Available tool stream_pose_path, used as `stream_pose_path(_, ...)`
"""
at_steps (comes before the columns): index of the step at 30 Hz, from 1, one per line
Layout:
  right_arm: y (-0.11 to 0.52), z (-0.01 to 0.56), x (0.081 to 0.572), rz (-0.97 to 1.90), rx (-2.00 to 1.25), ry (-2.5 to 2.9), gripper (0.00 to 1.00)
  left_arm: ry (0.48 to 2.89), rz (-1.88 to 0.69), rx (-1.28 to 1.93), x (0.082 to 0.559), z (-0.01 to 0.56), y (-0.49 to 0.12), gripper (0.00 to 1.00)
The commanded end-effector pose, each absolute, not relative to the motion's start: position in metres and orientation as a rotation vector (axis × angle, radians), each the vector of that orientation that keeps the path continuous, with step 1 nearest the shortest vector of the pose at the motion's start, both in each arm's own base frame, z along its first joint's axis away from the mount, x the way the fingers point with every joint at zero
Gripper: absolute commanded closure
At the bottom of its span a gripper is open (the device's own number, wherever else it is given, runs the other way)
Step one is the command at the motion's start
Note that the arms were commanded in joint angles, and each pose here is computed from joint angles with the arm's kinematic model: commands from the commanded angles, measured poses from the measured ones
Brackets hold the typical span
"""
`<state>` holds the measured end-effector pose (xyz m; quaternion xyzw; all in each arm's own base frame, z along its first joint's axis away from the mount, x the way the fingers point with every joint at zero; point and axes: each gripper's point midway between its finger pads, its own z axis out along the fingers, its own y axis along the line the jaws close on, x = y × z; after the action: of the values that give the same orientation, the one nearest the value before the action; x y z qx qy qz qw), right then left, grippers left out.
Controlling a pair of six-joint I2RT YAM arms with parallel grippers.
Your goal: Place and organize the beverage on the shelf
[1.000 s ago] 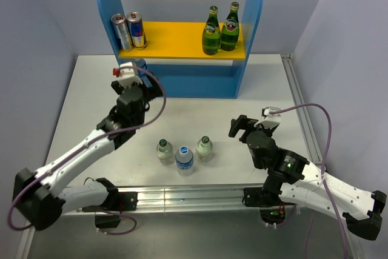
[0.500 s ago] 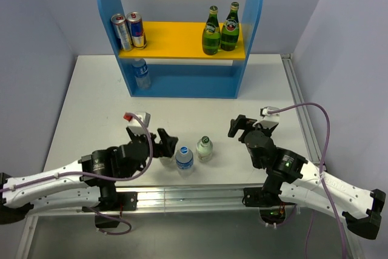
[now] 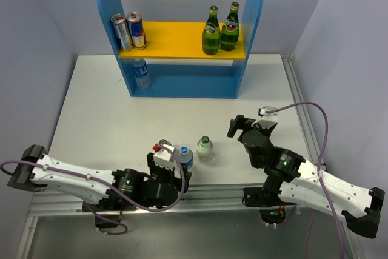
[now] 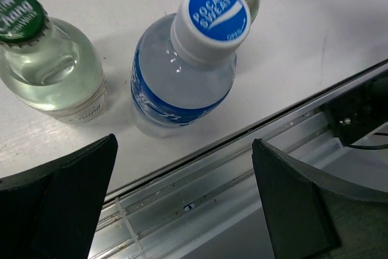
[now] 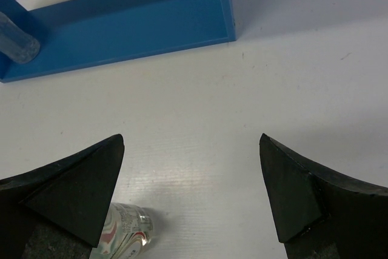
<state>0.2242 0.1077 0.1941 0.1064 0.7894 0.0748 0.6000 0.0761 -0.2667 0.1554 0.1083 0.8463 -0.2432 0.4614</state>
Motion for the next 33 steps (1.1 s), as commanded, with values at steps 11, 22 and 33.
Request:
stream_pose_path(11, 0.106, 0.205, 0.226, 0.189, 0.293, 1.794, 0.01, 1.945, -0.565, 0.117, 0.118, 0.125, -0.293, 0.01)
stream_pose_path(22, 0.107, 0.204, 0.227, 0.186, 0.288, 1.797, 0.01, 1.885, -0.467, 0.057, 0.151, 0.118, -0.302, 0.05)
stream_pose_path(33, 0.108, 0.205, 0.228, 0.185, 0.285, 1.795, 0.01, 1.865, -0.341, 0.023, 0.167, 0.131, -0.299, 1.00)
